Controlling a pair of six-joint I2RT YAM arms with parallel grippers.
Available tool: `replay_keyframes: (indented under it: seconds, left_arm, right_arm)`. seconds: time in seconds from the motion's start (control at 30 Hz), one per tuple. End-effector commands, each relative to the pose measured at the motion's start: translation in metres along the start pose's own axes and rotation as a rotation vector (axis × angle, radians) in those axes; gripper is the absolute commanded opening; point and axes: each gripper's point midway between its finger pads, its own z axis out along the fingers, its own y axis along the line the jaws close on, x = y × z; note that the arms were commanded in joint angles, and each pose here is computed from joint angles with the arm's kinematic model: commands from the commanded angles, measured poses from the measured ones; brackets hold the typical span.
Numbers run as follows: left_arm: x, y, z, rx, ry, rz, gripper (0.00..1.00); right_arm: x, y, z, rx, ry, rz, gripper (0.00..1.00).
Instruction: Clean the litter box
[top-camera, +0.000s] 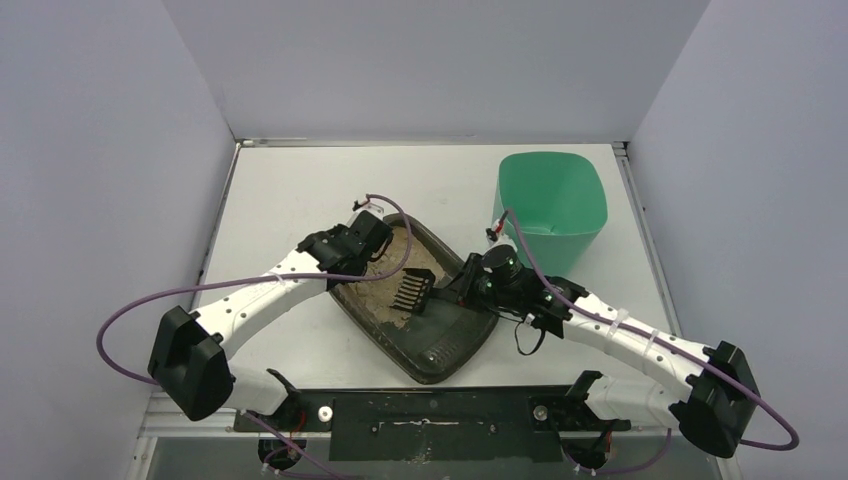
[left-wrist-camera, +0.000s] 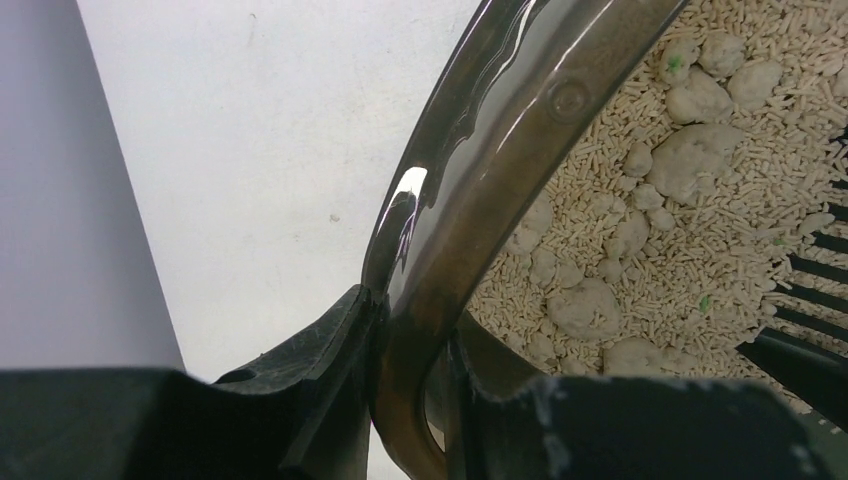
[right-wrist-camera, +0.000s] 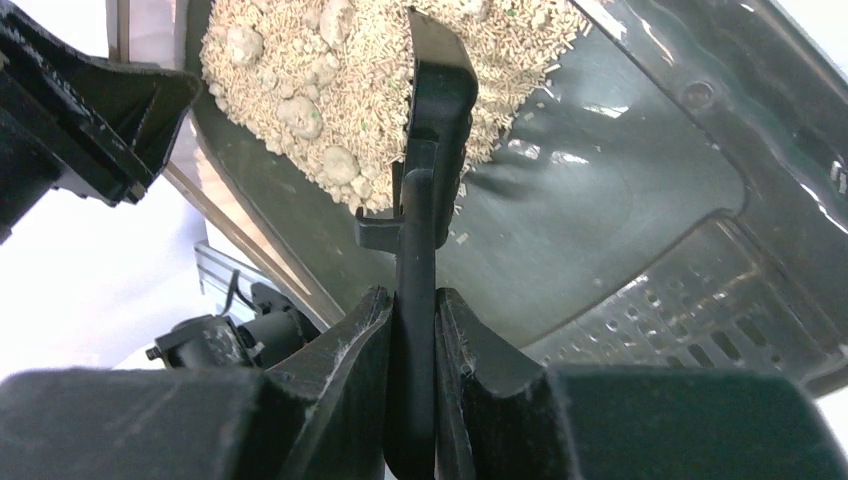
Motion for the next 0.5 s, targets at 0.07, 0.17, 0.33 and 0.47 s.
replay_keyframes:
  seconds: [0.07,0.17,0.33,0.47]
  left_arm:
    - [-0.063,0.002,-0.058,0.04,-0.247,-0.11,0.0]
    - [-0.067,0.0,-0.069,0.04,-0.268,-0.107,0.0]
    - [-0.07,-0.004,-0.082,0.041,-0.298,-0.117,0.0]
    - [-0.076,-0.005,-0.096,0.043,-0.337,-0.122,0.0]
  right_arm:
    - [-0.017,0.016,0.018,-0.095,-0.133,0.092,0.0]
    - [-0.015,0.02,0.025,-0.124,-0.144,0.1,0.0]
    - [-0.007,0.026,0.038,-0.199,-0.142,0.11,0.0]
    - [0.003,0.039,0.044,-0.309,-0.106,0.095,0.0]
